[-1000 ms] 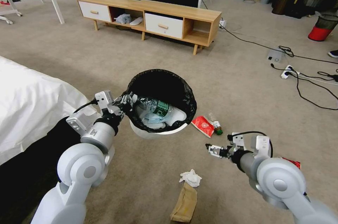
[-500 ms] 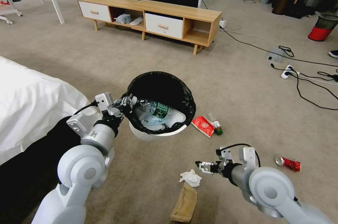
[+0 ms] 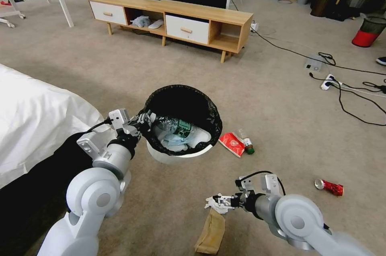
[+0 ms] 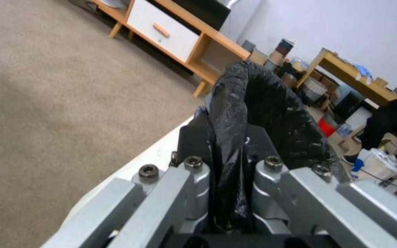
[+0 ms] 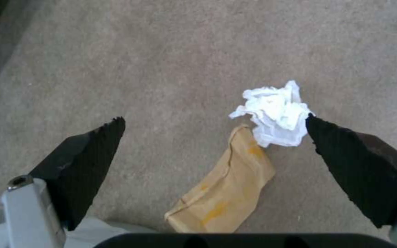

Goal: Pick up the trash bin and place the garbage on the floor into it.

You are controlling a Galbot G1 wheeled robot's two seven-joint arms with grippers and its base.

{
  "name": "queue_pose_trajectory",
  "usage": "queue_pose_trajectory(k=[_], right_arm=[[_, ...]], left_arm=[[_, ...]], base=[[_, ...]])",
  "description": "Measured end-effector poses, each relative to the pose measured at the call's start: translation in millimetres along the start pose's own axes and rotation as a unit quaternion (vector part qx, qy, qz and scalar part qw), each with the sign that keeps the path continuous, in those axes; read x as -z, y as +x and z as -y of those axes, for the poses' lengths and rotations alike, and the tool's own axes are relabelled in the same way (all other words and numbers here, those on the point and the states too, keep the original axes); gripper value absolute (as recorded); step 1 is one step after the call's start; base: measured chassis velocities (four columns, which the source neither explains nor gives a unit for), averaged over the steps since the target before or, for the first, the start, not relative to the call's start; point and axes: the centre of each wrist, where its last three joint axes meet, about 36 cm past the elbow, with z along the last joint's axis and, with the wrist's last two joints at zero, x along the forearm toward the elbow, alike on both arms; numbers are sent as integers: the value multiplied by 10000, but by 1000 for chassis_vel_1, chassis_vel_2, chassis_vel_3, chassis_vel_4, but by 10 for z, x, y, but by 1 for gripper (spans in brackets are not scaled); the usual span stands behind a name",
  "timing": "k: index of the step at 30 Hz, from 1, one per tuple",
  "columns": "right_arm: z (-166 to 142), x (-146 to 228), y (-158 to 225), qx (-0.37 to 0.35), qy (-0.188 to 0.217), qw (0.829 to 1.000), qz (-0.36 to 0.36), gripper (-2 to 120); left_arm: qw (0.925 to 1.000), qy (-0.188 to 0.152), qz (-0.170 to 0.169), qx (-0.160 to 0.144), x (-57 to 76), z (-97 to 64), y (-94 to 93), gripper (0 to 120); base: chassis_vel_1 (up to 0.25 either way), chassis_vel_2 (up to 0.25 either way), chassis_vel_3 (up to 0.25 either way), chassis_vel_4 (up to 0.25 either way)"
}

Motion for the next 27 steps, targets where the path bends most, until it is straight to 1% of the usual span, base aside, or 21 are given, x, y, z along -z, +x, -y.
queue_pose_trajectory(k=[8, 13, 15, 19, 27], right_arm=[[47, 19, -48, 205, 39, 9998, -67, 100], [43, 6, -146, 232, 26, 9996, -147, 100], [37, -8, -243, 246, 21, 9994, -231, 100], [31, -19, -293, 263, 13, 9992, -287, 100], [135, -62, -442, 206, -155, 9987, -434, 100]], left_arm=[[10000, 1, -32, 8, -41, 1, -12, 7], [10000, -5, -45, 12, -54, -1, -5, 7], [10000, -10, -50, 20, -62, -3, 0, 7], [10000, -11, -54, 22, -67, -4, 6, 7], [10000, -28, -35, 32, -83, -14, 30, 7]], base=[[0, 0, 0, 0], [0, 0, 0, 0], [0, 0, 0, 0], [0, 0, 0, 0], [0, 0, 0, 0]])
